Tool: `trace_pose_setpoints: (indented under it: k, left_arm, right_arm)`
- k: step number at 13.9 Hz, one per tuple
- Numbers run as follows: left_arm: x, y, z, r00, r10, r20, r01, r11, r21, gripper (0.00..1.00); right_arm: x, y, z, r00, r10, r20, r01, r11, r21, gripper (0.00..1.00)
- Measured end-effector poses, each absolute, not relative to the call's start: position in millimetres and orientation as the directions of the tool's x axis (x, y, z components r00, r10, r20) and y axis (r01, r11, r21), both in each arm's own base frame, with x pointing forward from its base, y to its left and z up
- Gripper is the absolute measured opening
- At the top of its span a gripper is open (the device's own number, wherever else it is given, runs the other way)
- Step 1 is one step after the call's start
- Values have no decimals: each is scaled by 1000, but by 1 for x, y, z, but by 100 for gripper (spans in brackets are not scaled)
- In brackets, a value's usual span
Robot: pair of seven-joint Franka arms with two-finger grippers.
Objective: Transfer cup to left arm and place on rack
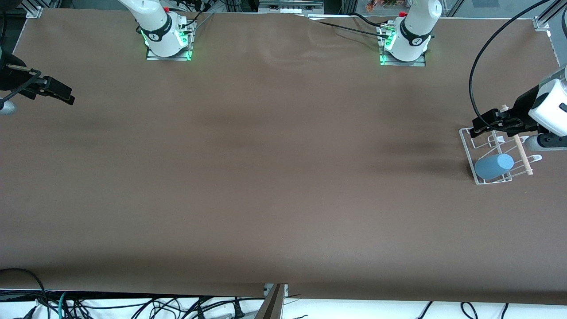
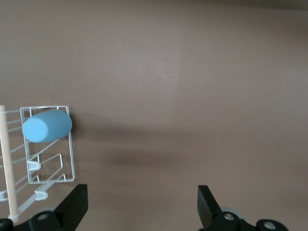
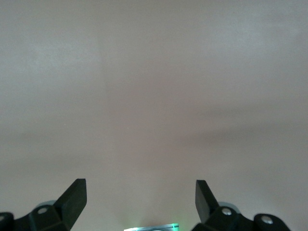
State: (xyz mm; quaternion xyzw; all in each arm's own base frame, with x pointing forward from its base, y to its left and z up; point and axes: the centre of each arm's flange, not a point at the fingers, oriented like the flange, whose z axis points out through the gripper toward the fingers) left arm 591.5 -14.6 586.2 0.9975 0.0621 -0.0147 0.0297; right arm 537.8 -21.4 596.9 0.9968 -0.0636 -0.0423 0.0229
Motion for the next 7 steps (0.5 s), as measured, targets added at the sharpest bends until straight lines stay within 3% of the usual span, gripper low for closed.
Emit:
trace_pose_setpoints:
  k: [7]
  left_arm:
    - [588, -20, 585, 988, 146, -57, 149, -987, 52, 100]
  right_arm:
    - [538, -21, 597, 988, -129, -81, -125, -991, 51, 100]
